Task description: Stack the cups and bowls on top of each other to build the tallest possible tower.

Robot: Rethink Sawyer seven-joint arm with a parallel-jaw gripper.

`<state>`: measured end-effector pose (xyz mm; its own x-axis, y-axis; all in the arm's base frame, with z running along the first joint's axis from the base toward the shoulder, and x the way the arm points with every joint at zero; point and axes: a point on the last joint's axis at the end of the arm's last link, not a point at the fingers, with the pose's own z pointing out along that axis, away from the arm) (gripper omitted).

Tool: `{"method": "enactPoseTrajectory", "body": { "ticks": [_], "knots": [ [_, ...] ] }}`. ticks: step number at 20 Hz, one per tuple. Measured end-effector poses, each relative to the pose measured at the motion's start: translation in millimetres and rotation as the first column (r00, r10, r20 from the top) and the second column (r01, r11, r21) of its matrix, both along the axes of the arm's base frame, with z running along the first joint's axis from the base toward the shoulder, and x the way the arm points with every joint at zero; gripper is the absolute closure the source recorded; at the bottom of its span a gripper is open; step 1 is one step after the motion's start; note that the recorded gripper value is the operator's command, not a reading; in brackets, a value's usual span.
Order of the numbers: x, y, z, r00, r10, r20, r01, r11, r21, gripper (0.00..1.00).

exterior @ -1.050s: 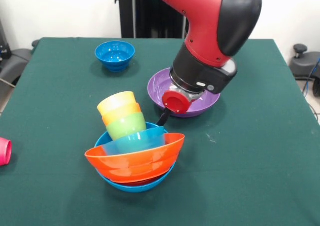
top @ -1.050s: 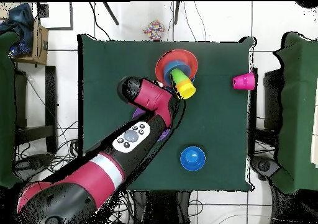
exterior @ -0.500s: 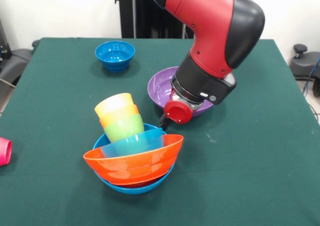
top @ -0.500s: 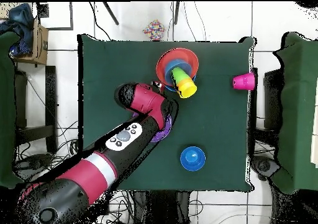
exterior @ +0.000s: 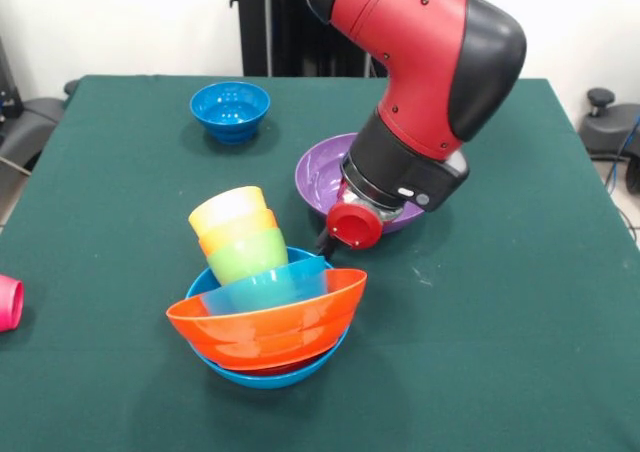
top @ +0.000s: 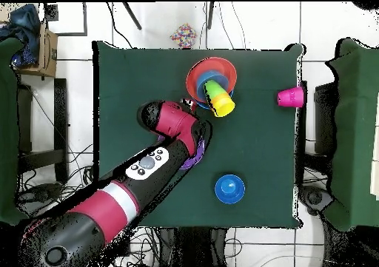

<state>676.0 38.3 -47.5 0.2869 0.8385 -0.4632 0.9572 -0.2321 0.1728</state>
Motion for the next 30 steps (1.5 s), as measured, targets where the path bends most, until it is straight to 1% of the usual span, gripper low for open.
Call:
{"method": "enactPoseTrajectory", "body": {
  "ticks": [2, 5, 6, 11, 12, 13, 14, 17, 21, 23, 25, 26, 28, 30],
  "knots": [
    [0.0, 1, 5, 1.0000, -0.003, 0.001, 0.003, 1.0000, 0.001, 0.00],
    [1.3, 4, 21, 0.9998, -0.020, 0.001, 0.020, 0.9997, 0.017, 0.00],
    [2.6, 8, 35, 0.9994, -0.034, 0.000, 0.034, 0.9989, 0.033, 0.00],
    [11.4, 15, 76, 0.9977, -0.068, 0.006, 0.067, 0.9944, 0.082, 0.00],
    [13.2, 16, 81, 0.9975, -0.070, 0.010, 0.069, 0.9939, 0.086, 0.00],
    [17.3, 18, 93, 0.9971, -0.073, 0.021, 0.071, 0.9930, 0.095, 0.00],
    [19.1, 18, 97, 0.9969, -0.074, 0.027, 0.071, 0.9927, 0.097, 0.00],
    [28.0, 21, 120, 0.9953, -0.075, 0.061, 0.068, 0.9915, 0.111, 0.00],
    [33.5, 22, 132, 0.9934, -0.074, 0.088, 0.064, 0.9913, 0.116, 0.00],
    [36.5, 21, 135, 0.9919, -0.070, 0.106, 0.058, 0.9921, 0.111, 0.00],
    [43.0, 20, 135, 0.9868, -0.056, 0.152, 0.041, 0.9944, 0.098, 0.00],
    [44.0, 20, 135, 0.9856, -0.053, 0.160, 0.038, 0.9947, 0.095, 0.00],
    [47.6, 18, 131, 0.9798, -0.041, 0.196, 0.025, 0.9961, 0.084, 0.00],
    [49.3, 16, 128, 0.9756, -0.036, 0.217, 0.020, 0.9967, 0.078, 0.00]
  ]
}}
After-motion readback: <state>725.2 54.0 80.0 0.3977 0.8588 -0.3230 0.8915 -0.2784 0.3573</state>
